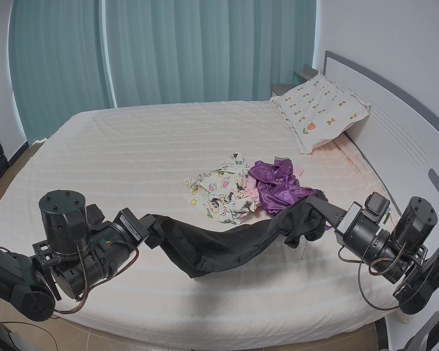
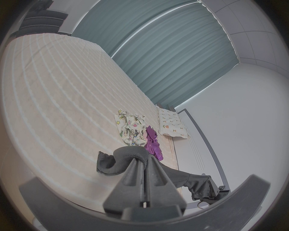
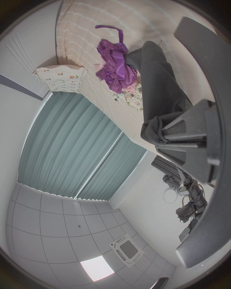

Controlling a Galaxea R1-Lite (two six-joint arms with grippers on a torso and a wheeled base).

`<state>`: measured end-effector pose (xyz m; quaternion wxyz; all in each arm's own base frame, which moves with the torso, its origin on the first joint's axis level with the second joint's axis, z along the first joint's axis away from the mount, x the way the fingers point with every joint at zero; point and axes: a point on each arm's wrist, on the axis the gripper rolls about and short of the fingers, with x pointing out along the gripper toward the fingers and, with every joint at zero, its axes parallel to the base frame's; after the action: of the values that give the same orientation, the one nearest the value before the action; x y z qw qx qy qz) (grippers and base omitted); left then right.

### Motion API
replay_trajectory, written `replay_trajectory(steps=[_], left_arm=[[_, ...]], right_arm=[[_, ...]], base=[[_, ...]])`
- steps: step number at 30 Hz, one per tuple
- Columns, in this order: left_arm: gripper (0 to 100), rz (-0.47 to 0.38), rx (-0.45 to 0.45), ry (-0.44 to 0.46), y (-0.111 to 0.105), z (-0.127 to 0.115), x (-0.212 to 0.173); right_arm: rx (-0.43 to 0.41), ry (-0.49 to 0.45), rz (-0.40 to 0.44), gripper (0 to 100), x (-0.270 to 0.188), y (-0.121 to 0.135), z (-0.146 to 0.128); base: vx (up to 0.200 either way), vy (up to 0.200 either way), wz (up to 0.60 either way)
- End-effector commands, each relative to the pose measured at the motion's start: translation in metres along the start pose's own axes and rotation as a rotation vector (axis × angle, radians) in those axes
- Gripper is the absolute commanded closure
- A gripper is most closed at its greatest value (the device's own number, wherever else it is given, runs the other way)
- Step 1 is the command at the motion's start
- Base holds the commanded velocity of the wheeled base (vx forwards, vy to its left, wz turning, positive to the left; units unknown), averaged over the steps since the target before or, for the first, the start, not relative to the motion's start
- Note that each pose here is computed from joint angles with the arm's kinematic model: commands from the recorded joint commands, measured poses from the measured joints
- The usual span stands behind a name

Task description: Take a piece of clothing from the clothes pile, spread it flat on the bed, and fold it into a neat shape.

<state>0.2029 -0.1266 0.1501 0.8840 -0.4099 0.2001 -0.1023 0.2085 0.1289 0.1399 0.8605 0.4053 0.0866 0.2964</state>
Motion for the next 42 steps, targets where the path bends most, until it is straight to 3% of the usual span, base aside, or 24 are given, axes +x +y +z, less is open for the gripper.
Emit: replay_trajectory(steps=[1, 42], left_arm=[[100, -0.003, -0.002, -0.009, -0.0005, 0.0019, -0.0009], [100, 0.005, -0.005, -0.021, 0.0018, 0.0052, -0.0006]], right_arm=[[-0.002, -0.001, 0.008, 100, -0.0001, 0.0007, -0.0002], [-0.001, 0.004, 0.032, 100, -0.0015, 0.0067, -0.0016]], base=[[0.0, 0.2, 0.0], [0.0, 0.2, 0.0]])
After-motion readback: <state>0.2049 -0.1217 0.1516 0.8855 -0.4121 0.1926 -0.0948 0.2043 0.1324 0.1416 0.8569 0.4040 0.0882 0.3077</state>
